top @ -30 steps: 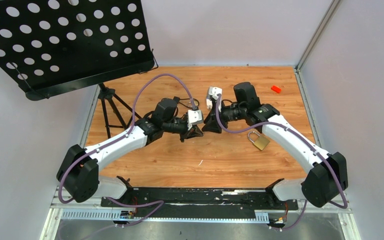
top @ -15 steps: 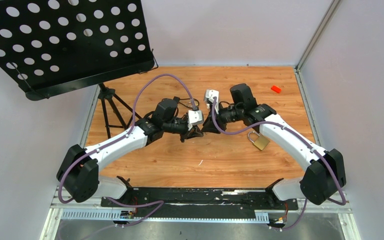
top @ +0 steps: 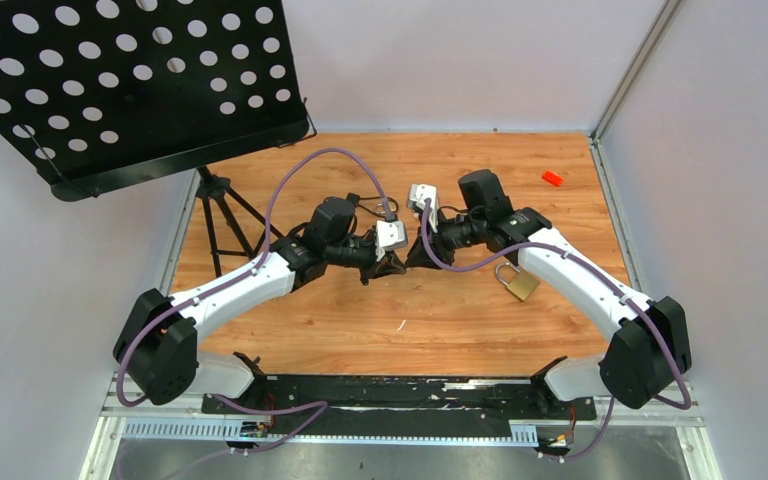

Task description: Unlock with the key

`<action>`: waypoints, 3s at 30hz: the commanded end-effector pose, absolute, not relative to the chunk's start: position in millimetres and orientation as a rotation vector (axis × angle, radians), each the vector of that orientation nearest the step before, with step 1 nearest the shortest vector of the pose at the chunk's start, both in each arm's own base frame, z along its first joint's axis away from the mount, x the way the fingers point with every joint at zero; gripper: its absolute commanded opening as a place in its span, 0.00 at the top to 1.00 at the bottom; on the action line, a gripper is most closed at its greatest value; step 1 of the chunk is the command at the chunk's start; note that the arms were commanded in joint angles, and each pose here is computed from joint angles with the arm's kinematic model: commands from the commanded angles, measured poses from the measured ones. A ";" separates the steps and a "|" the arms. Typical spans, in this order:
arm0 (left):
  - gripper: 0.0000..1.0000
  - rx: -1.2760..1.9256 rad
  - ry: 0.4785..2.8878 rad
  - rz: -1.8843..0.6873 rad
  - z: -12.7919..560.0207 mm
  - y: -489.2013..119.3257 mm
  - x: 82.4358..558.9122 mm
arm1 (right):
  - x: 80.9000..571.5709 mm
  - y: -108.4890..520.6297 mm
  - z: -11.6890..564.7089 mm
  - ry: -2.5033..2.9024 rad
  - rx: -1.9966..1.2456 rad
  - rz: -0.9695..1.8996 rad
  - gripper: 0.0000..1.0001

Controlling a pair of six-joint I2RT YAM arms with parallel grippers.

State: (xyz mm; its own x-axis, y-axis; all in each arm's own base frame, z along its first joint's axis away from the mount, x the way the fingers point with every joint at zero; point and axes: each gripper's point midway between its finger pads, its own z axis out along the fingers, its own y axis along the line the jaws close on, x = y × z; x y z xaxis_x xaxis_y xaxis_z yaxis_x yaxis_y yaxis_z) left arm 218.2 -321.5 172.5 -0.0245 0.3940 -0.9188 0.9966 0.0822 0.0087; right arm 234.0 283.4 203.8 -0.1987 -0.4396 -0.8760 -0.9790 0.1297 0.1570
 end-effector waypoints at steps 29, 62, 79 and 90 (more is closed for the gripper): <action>1.00 1.433 1.417 -0.927 195.1 -323.2 213.0 | 231.4 279.1 198.2 1.705 -1.449 0.963 1.00; 0.32 1.391 1.468 -0.491 190.6 -294.2 268.8 | 257.0 227.6 234.6 1.715 -1.160 0.769 1.00; 0.26 1.427 1.606 -0.742 163.2 -367.8 272.7 | 306.8 49.5 213.7 2.028 -0.575 0.264 1.00; 0.29 1.475 1.644 -0.797 134.4 -382.8 247.8 | 299.0 -19.4 123.4 2.335 -0.589 0.077 1.00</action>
State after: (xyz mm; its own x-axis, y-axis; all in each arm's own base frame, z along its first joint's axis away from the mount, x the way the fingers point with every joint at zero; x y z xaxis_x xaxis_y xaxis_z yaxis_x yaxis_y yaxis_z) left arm 254.4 -374.2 131.9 -0.0268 0.5253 -0.8505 0.9872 0.1476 0.0601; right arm 306.5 -3.1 149.0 -0.5941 -0.3038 -0.7448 -0.4125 0.9100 -0.0421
